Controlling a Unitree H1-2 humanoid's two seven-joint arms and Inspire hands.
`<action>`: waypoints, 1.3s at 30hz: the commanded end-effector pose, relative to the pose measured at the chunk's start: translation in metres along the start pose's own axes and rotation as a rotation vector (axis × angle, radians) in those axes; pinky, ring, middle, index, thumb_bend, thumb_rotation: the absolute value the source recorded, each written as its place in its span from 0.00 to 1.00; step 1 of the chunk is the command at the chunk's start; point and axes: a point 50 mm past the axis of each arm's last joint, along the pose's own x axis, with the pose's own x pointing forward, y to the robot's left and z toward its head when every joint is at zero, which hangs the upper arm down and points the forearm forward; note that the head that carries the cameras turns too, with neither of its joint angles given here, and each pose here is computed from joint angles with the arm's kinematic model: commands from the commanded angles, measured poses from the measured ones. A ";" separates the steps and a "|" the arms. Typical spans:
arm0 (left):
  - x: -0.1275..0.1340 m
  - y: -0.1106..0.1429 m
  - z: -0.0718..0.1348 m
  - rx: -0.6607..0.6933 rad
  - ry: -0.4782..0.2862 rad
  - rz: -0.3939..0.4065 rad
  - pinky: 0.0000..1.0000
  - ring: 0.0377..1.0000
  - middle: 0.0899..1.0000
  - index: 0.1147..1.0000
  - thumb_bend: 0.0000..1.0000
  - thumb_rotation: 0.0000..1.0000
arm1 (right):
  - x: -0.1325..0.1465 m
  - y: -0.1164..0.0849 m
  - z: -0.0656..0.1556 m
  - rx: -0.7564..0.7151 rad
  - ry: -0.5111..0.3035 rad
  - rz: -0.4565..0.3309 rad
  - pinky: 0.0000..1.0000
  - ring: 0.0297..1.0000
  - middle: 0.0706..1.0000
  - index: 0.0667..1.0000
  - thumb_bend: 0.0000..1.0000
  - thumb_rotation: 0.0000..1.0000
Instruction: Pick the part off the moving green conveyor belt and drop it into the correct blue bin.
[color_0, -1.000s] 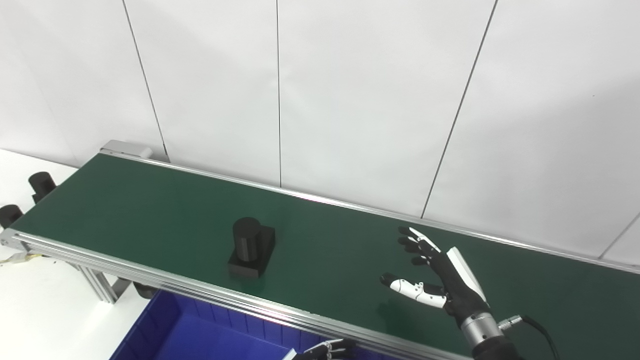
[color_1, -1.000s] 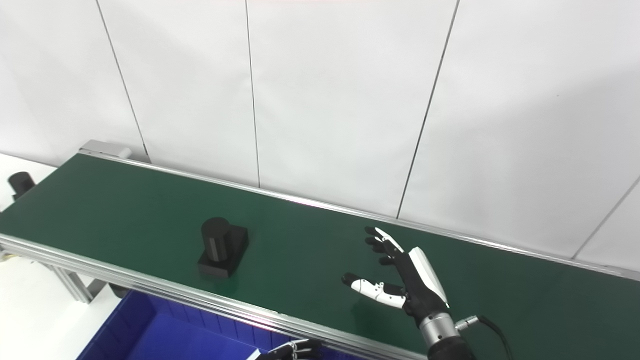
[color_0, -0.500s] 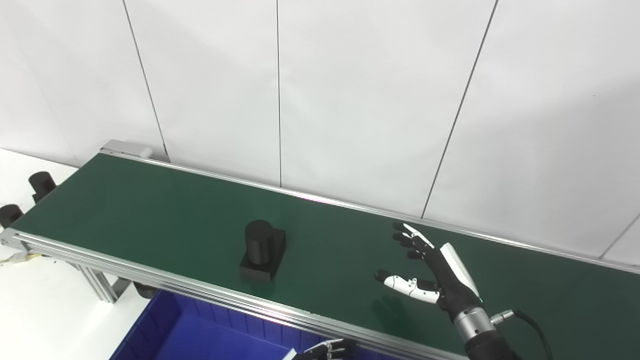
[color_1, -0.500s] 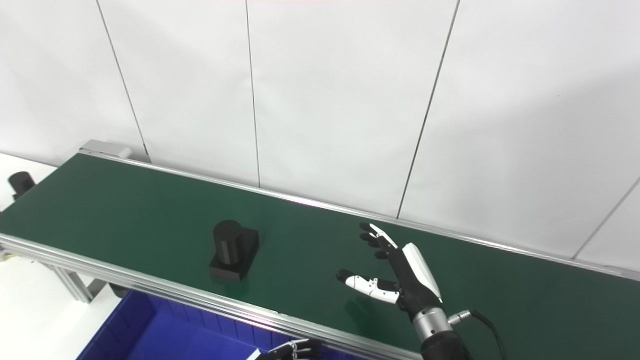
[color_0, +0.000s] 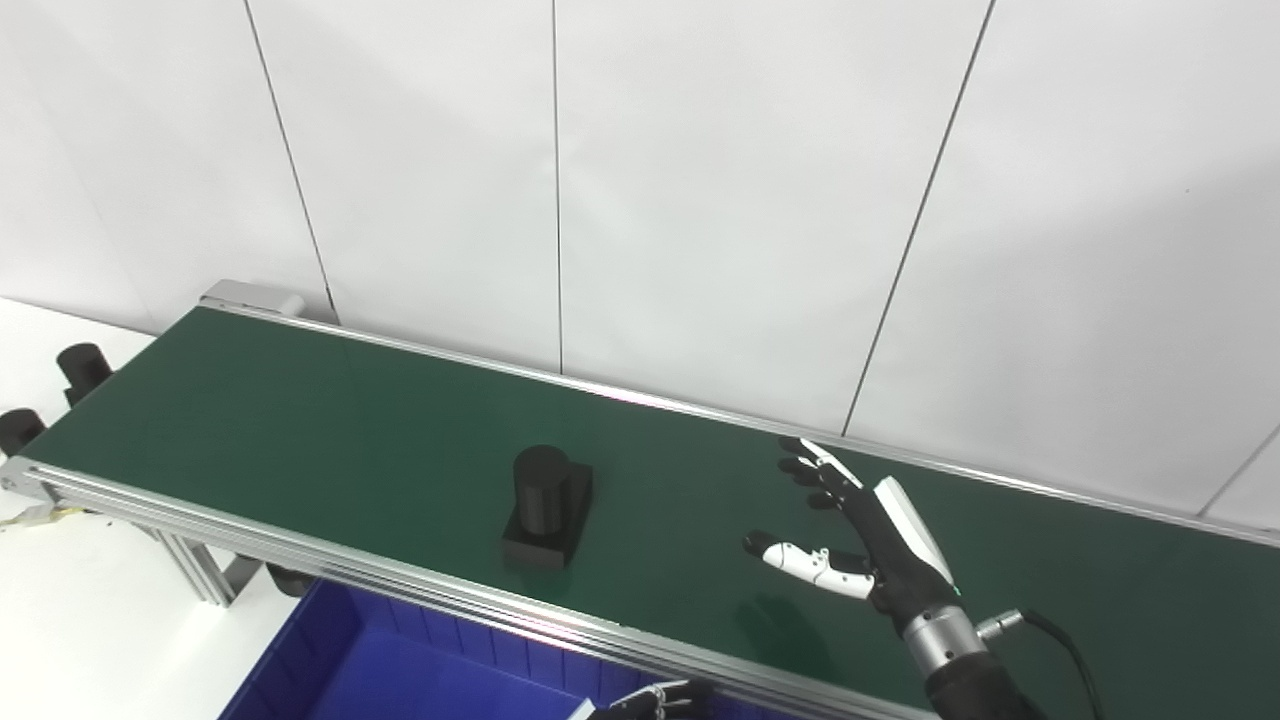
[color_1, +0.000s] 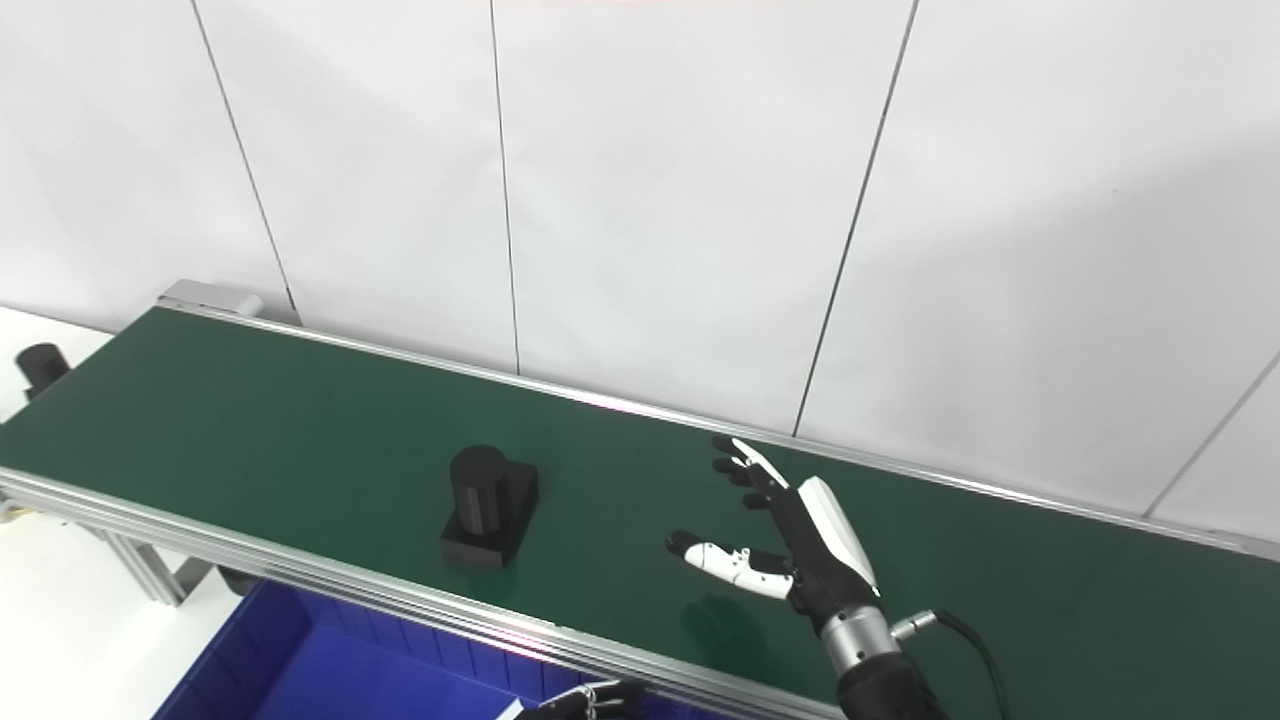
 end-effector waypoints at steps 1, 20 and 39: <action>0.010 -0.003 0.010 0.011 -0.067 -0.005 0.67 0.75 0.79 0.80 1.00 0.25 | 0.017 -0.010 0.027 -0.026 -0.107 -0.029 0.80 0.85 0.84 0.90 0.63 0.52; 0.009 -0.005 0.011 0.004 -0.070 -0.003 0.67 0.75 0.79 0.80 1.00 0.25 | 0.032 0.000 0.034 -0.037 -0.118 -0.001 0.79 0.87 0.86 0.91 0.66 0.47; 0.011 -0.012 0.011 0.000 -0.076 -0.003 0.67 0.75 0.78 0.80 1.00 0.25 | 0.050 0.012 0.032 -0.086 -0.089 0.036 0.79 0.87 0.85 0.89 0.74 0.45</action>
